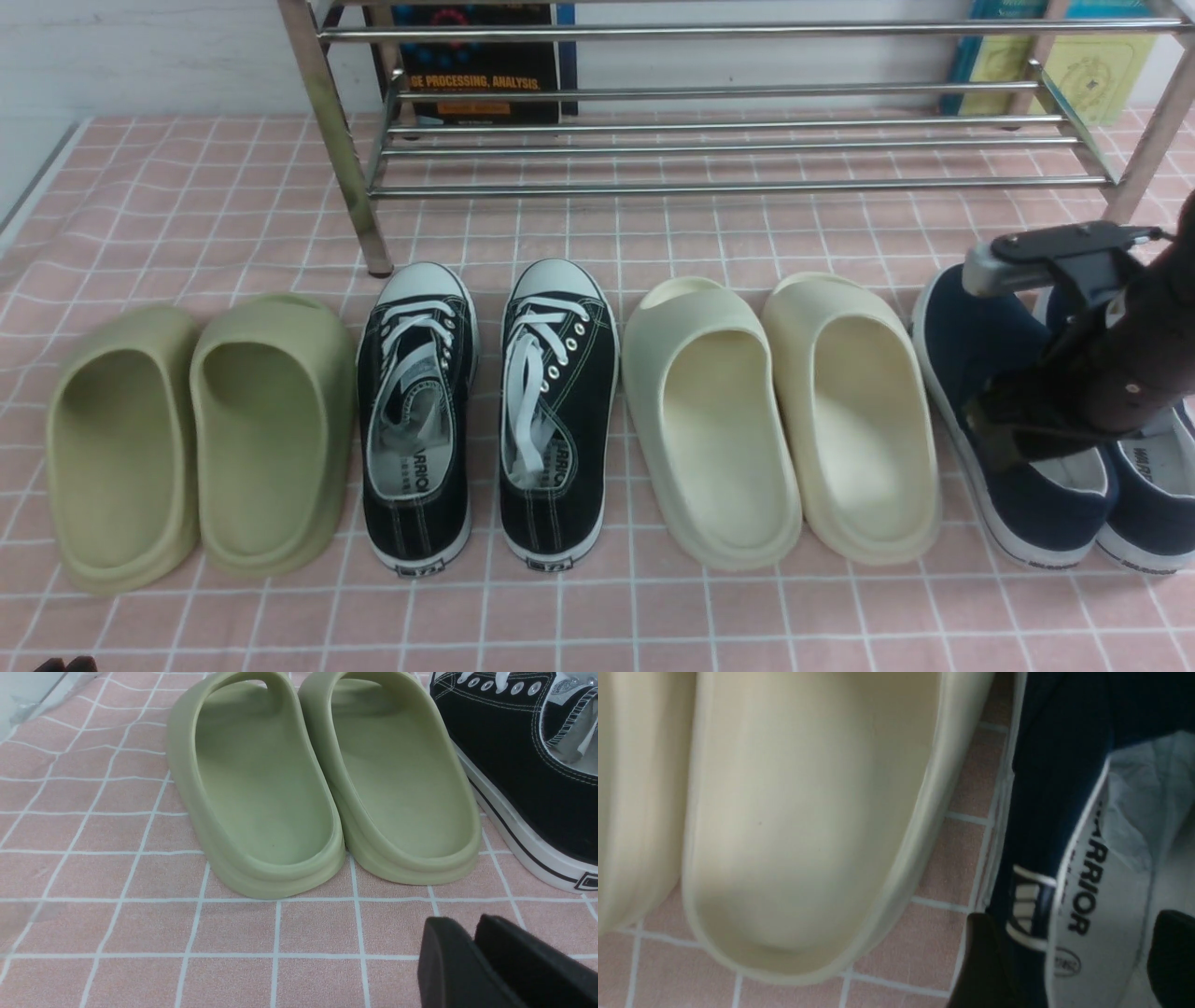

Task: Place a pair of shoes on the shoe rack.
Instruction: Use the right arm to grab the shoe closest to it, then use the right arm to put a shoe into the shoe rack

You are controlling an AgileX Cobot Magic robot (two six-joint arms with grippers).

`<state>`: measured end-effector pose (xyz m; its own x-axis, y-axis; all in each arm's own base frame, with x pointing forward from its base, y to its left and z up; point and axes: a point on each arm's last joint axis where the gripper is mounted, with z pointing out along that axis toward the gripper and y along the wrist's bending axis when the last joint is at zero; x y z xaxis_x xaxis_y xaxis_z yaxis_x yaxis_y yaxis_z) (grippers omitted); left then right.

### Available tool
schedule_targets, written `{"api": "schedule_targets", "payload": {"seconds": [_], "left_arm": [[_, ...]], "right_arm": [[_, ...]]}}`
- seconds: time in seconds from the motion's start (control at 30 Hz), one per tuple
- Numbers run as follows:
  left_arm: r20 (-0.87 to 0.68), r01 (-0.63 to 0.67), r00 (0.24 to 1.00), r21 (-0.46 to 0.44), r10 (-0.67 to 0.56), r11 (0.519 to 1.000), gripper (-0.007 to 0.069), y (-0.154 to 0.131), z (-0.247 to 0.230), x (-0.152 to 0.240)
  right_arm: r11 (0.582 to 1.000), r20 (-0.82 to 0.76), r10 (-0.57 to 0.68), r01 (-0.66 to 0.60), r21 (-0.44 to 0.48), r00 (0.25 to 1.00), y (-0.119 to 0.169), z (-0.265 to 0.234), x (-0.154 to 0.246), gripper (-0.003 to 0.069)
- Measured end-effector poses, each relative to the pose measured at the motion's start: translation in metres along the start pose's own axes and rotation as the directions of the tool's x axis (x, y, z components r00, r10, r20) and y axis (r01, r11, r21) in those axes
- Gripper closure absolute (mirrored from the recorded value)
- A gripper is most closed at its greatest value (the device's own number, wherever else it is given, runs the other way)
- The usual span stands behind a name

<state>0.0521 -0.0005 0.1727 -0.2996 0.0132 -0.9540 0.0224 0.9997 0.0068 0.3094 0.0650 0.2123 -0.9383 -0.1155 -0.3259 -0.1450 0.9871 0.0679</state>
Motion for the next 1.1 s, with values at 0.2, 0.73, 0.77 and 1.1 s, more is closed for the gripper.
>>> {"api": "schedule_targets", "payload": {"seconds": [0.2,0.73,0.77,1.1], "left_arm": [[0.000,-0.001,1.000,0.000,0.001,1.000,0.0499,0.000,0.000,0.000],[0.000,-0.001,1.000,-0.001,0.001,1.000,0.0498,0.000,0.000,0.000],[0.000,-0.001,1.000,-0.001,0.001,1.000,0.0497,0.000,0.000,0.000],[0.000,-0.002,1.000,-0.001,0.002,1.000,0.0497,0.000,0.000,0.000]], "right_arm": [[1.000,-0.049,0.007,-0.008,-0.007,0.999,0.002,0.026,0.000,0.0622],[0.986,0.133,-0.164,0.164,0.014,0.977,0.007,-0.055,-0.030,0.0636],[0.983,0.160,-0.183,0.183,0.015,0.970,0.009,-0.056,-0.044,0.0636],[0.974,0.264,-0.227,0.223,0.044,0.937,0.014,-0.020,-0.153,0.0636]]}}
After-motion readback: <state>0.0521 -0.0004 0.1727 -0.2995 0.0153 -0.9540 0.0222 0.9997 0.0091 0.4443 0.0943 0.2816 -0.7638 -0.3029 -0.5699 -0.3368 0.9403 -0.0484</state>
